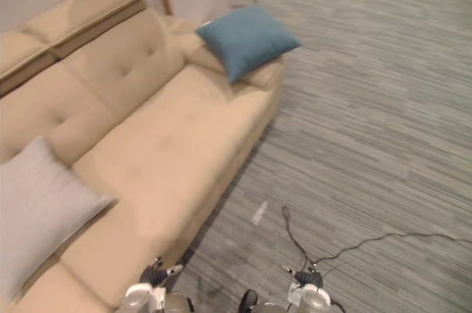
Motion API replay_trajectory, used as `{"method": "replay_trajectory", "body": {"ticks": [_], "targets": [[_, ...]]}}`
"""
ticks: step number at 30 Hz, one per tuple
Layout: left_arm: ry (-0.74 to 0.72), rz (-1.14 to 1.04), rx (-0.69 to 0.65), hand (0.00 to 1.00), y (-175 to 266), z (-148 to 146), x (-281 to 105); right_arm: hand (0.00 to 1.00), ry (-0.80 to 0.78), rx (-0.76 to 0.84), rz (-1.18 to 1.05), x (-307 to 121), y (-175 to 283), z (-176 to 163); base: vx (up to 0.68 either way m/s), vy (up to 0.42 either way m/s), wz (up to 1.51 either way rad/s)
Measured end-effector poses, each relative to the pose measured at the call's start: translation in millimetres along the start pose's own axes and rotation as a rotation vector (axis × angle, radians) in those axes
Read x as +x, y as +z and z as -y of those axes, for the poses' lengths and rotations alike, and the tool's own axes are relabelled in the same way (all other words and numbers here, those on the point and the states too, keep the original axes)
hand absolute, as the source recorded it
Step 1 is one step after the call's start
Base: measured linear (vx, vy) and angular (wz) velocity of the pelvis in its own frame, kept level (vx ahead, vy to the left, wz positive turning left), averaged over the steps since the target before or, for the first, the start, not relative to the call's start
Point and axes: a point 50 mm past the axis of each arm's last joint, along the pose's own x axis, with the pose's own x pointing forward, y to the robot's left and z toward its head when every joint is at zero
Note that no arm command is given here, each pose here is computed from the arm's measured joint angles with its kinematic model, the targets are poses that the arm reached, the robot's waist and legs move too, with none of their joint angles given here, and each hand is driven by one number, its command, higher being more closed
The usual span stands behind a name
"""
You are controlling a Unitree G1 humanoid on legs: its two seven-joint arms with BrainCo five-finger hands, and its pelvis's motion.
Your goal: Pick up cushions and gather them together orderly.
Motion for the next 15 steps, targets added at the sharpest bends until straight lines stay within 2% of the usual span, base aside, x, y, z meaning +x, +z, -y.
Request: {"method": "replay_trajectory", "body": {"ticks": [6, 11, 15], "targets": [[0.006, 0.006, 0.000, 0.00, -2, -4, -2, 0.00, -0.002, 0.002, -0.013, 0, -1, -3, 0.33, 0.121, -0.95], [-0.010, -0.005, -0.005, 0.00, -3, 1, -2, 0.00, 0.006, -0.019, -0.017, -5, -11, -1, 0.50, 0.118, -0.31], [-0.023, -0.005, 0.017, 0.00, -1, 3, -1, 0.00, 0.030, -0.008, -0.027, -9, -18, -8, 0.46, -0.011, 0.07]]}}
